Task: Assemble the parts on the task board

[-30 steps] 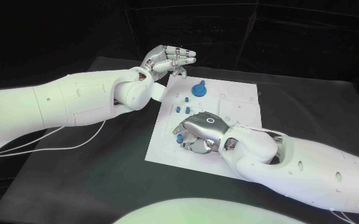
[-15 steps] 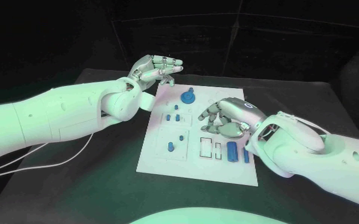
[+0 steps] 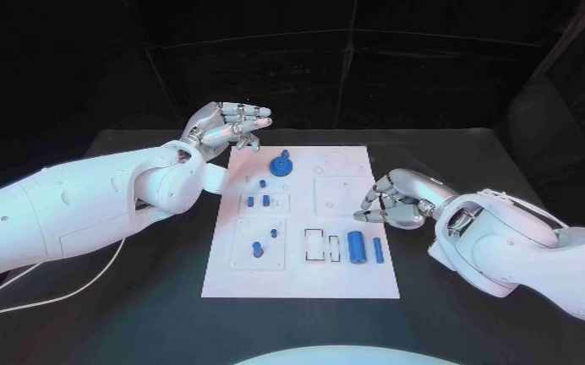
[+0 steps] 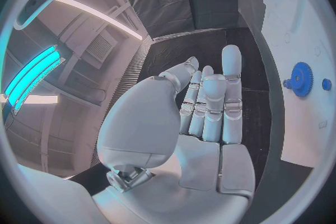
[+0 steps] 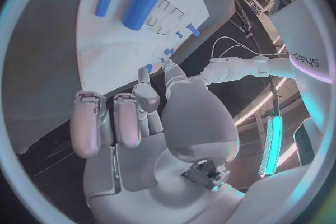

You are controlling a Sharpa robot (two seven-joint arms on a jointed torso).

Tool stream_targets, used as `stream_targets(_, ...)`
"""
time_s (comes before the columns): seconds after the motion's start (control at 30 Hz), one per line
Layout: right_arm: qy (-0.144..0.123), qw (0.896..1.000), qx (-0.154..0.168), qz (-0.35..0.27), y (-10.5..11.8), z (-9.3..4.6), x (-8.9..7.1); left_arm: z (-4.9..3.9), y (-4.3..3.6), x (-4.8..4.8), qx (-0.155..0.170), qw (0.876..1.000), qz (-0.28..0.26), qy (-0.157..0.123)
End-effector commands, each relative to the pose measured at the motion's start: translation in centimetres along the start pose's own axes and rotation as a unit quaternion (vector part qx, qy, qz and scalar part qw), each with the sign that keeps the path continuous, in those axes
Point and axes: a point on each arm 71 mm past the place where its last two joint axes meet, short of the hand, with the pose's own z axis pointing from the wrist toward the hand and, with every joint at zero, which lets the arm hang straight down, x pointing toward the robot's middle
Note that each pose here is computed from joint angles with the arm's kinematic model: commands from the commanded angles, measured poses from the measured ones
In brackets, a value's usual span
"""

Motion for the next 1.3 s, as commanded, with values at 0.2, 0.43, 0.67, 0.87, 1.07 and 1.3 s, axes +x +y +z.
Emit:
stream_targets(0.2,0.019,0.996,0.077,-0.034,-1.3,-0.9,1.7,-0.06,-0.15,0.07,0.005,1.0,-0.004,0.005)
stream_targets(0.43,0.028,0.995,0.077,-0.054,-1.1,-1.0,2.7,-0.1,-0.15,-0.01,0.005,1.0,-0.004,0.005)
stream_targets(0.67,0.035,0.995,0.068,-0.062,-0.6,-0.7,3.4,-0.1,-0.1,-0.05,0.003,1.0,-0.004,0.005)
stream_targets(0.87,0.049,0.995,0.068,-0.062,-0.6,-0.5,4.6,-0.08,-0.06,-0.09,0.001,1.0,-0.004,0.005)
stream_targets(1.07,0.06,0.994,0.065,-0.065,-0.4,-0.3,5.5,-0.08,-0.04,-0.1,0.001,1.0,-0.004,0.005)
stream_targets(1.3,0.07,0.993,0.07,-0.07,-0.6,0.1,6.3,-0.12,-0.04,-0.14,0.0,1.0,-0.004,0.005)
